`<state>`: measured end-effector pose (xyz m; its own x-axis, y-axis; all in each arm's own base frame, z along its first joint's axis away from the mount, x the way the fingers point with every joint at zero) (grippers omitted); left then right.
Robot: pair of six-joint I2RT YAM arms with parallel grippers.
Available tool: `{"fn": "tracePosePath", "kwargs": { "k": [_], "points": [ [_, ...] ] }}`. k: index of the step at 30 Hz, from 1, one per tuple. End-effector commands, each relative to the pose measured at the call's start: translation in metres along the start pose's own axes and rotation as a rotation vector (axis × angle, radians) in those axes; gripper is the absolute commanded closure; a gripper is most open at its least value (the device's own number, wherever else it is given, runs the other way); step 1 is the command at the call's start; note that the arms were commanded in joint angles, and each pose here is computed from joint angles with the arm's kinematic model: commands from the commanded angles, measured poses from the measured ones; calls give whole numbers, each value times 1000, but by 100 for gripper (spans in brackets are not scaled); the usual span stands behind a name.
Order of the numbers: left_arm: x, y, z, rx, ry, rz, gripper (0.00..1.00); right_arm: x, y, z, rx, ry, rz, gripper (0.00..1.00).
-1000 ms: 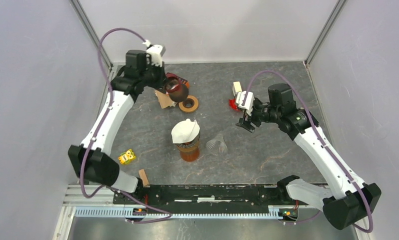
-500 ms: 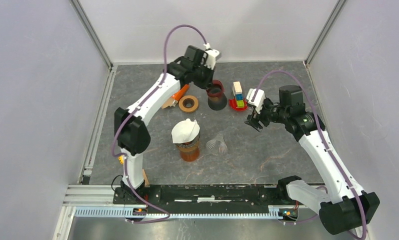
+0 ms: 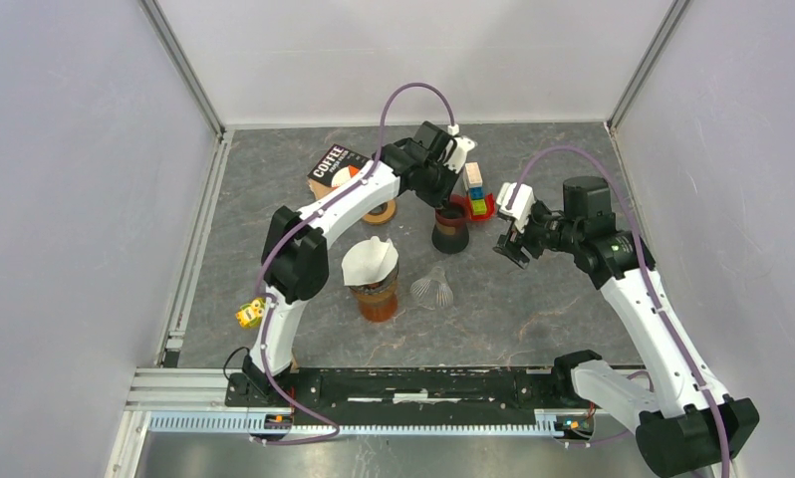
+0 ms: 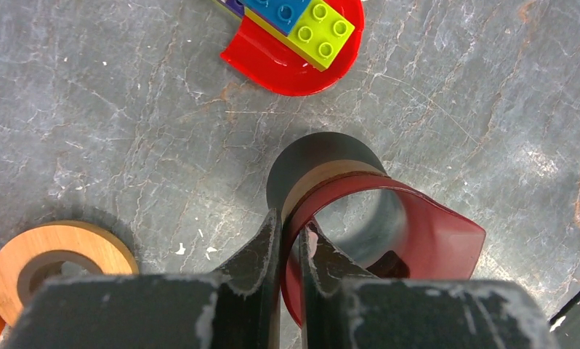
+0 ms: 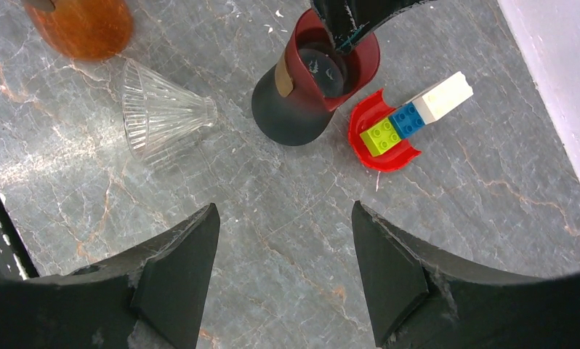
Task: Place the coffee filter in the dripper
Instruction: Place the coffee server at the center of the board.
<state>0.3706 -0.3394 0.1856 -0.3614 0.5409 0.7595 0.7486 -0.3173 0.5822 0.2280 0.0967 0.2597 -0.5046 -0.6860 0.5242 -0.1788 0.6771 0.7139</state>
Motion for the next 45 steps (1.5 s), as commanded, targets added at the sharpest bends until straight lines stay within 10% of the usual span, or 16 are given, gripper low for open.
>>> {"fn": "tracePosePath", "kwargs": {
  "k": [1, 14, 28, 36, 45],
  "points": [
    [4, 20, -9, -72, -3, -74, 97, 2, 0, 4, 12, 5, -21, 26],
    [-9, 12, -9, -111, 16, -48, 89, 2, 2, 7, 10, 8, -41, 26],
    [79, 51, 0, -75, 50, -229, 26, 3, 4, 10, 16, 6, -61, 26],
    [129, 63, 80, 100, 154, -315, 23, 1, 4, 9, 21, 9, -73, 26],
    [79, 22, 140, 95, 212, -144, 25, -5, -5, 16, 44, 18, -77, 26]
  ]
}}
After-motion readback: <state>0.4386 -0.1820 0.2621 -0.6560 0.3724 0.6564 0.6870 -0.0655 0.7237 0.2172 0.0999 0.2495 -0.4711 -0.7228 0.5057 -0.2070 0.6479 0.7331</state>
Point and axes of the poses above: each gripper's point midway between its finger pads, its own x axis back along the fingers, its own z axis along the line the jaws close on, y = z × x, the point moved 6 cm from there along x, back along the fingers, and after that the axes turned 15 degrees about x, right-handed, at the moved point
